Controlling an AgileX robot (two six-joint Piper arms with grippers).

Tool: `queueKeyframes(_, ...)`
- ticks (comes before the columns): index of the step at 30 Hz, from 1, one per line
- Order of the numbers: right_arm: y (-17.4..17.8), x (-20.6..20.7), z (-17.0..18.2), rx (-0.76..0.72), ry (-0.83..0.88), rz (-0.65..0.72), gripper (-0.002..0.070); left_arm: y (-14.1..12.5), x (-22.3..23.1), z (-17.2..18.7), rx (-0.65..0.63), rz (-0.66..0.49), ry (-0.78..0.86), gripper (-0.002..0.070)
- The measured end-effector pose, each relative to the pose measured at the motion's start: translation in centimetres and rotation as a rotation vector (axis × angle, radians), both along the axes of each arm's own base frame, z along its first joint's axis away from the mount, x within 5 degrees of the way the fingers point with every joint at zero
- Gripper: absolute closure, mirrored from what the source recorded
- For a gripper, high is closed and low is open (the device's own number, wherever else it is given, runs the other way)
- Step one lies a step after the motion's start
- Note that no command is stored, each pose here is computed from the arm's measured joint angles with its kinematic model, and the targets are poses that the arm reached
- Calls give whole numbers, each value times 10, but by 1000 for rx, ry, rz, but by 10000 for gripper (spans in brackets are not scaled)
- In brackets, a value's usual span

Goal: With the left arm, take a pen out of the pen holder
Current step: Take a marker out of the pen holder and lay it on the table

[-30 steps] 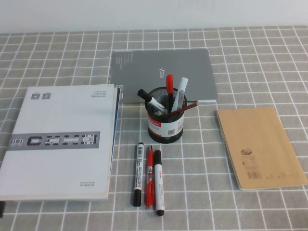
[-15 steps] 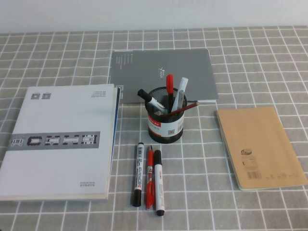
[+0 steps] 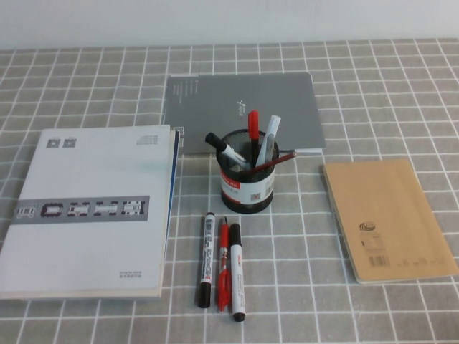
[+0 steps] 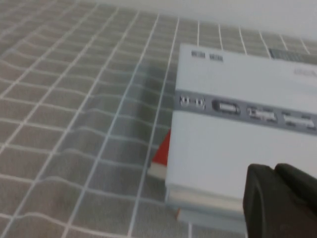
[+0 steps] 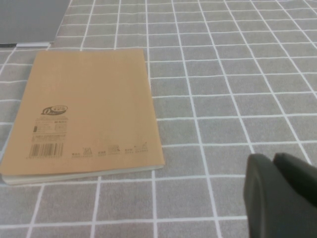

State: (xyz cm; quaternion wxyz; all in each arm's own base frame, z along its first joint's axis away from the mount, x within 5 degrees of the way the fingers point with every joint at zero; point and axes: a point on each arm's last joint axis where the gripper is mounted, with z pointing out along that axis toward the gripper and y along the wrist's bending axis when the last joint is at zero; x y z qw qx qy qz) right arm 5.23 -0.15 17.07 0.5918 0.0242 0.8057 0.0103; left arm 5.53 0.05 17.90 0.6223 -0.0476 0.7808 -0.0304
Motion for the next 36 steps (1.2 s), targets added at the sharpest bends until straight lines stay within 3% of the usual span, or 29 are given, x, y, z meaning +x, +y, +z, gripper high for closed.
queueKeyframes(13, 0, 0, 0, 0, 0, 0, 689, -3, -3, -8, 90, -62, 78, 678)
queueKeyframes(36, 0, 0, 0, 0, 0, 0, 689, -5, -3, -8, 46, -74, 78, 678)
